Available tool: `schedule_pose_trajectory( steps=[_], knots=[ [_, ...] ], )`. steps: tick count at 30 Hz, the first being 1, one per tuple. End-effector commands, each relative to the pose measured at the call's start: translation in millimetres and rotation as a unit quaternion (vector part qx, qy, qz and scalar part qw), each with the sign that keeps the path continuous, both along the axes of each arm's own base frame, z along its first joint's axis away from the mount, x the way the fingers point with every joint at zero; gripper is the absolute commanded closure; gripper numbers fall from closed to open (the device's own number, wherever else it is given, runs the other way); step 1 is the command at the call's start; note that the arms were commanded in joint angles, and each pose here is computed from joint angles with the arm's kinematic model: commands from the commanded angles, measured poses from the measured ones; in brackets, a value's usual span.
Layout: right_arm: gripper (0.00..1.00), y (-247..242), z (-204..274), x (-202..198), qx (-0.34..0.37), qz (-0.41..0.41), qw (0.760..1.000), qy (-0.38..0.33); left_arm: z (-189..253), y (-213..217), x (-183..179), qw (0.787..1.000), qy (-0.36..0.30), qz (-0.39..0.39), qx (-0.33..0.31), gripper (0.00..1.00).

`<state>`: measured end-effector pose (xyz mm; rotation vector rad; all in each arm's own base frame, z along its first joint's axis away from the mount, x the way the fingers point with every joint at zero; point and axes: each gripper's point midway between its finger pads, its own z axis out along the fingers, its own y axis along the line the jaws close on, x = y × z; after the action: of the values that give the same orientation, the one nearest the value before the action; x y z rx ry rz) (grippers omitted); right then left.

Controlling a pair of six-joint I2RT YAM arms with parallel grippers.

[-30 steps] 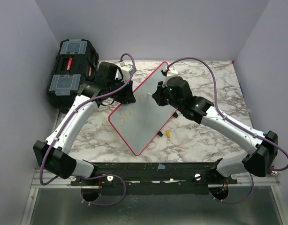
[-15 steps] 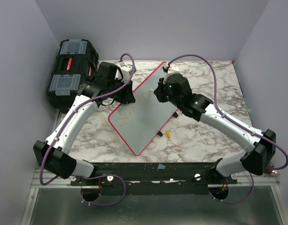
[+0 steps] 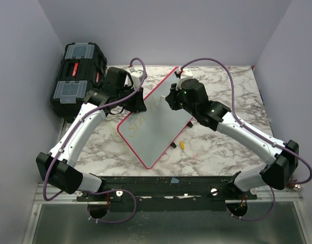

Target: Write a sentence on the whiteboard

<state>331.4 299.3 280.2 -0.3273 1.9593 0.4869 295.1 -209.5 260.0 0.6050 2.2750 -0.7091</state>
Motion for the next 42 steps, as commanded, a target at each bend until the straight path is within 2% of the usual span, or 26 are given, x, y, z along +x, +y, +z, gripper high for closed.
schedule_pose_trajectory(
  steps=[1, 24, 34, 42],
  knots=[
    [0.99, 16.0, 8.0, -4.0, 0.024, 0.042, 0.999, -0.008, 8.6, 13.2, 12.8, 0.998, -0.056, 0.01, 0.032, 1.0],
    [0.99, 15.9, -35.7, -24.3, -0.003, 0.072, 0.996, 0.058, 11.0, 11.8, 14.7, 0.998, -0.059, 0.009, 0.029, 1.0],
    [0.99, 2.5, -55.6, -24.1, -0.028, 0.043, 0.996, 0.074, 11.0, 12.2, 14.5, 0.998, -0.058, 0.01, 0.031, 1.0],
    [0.99, -6.2, -43.3, -4.1, -0.041, -0.007, 0.998, 0.046, 9.6, 12.1, 14.5, 0.998, -0.055, 0.01, 0.031, 1.0]
  ],
)
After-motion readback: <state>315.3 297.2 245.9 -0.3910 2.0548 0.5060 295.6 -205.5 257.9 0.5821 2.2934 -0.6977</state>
